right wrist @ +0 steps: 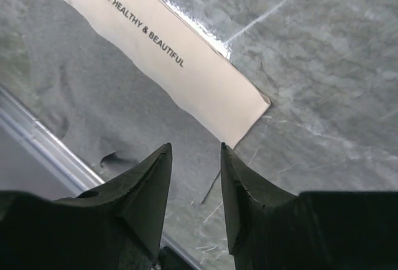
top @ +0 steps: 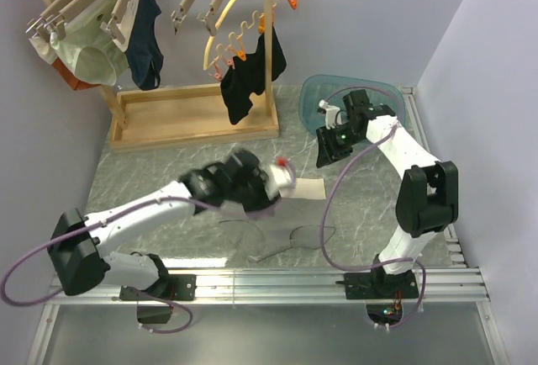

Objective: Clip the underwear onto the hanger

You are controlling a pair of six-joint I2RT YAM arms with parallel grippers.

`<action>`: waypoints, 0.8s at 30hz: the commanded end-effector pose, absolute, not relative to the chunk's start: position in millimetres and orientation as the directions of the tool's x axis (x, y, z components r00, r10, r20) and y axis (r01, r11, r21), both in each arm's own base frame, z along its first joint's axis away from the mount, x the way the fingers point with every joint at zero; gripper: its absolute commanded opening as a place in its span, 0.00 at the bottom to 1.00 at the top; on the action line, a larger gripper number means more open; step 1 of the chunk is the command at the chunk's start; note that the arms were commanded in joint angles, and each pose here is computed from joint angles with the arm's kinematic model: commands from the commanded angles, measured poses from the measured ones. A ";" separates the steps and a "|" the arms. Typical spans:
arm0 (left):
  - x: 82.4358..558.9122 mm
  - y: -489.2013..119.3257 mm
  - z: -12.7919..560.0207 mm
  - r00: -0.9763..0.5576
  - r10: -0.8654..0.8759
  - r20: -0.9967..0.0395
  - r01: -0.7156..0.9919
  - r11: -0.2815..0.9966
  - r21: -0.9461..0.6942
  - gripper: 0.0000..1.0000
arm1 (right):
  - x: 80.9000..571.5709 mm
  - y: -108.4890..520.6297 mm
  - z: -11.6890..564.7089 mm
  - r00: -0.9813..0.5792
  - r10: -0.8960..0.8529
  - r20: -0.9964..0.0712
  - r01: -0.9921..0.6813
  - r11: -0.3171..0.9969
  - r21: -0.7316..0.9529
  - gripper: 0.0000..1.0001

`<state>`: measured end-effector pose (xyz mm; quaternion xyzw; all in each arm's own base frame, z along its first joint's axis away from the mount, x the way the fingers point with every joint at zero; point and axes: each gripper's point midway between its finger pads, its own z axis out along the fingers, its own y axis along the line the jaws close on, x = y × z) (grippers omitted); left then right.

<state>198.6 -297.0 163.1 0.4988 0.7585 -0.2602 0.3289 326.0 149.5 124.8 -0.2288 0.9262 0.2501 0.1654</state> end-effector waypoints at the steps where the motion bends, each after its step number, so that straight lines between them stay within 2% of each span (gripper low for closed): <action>1: 151.3 -297.5 106.0 -0.165 0.776 -0.608 0.977 0.215 0.008 0.40 | 322.0 138.6 125.7 -0.896 -0.259 -0.361 -0.421 0.754 0.504 0.44; 7: 109.2 -330.4 72.1 -0.072 0.872 -0.484 0.995 0.093 0.020 0.41 | 327.9 112.0 130.5 -0.912 -0.211 -0.353 -0.375 0.781 0.500 0.42; 15: 97.8 -350.0 42.1 -0.061 0.901 -0.429 0.997 0.074 0.016 0.40 | 318.0 104.3 120.7 -0.921 -0.220 -0.323 -0.364 0.784 0.503 0.41; 17: 98.5 -350.8 36.3 -0.050 0.909 -0.414 0.998 0.063 0.017 0.35 | 318.5 104.0 120.5 -0.919 -0.223 -0.325 -0.367 0.785 0.500 0.41; 18: 99.1 -350.7 35.5 -0.046 0.911 -0.410 0.998 0.058 0.017 0.23 | 319.4 102.3 120.3 -0.919 -0.223 -0.326 -0.367 0.788 0.495 0.41; 21: 102.3 -352.4 42.5 -0.057 0.906 -0.420 0.998 0.047 -0.034 0.06 | 320.4 100.7 119.6 -0.920 -0.222 -0.324 -0.365 0.788 0.495 0.41; 24: 123.3 -353.2 63.7 -0.122 0.884 -0.451 0.989 0.073 -0.125 0.00 | 319.9 100.5 117.9 -0.921 -0.224 -0.318 -0.364 0.786 0.499 0.41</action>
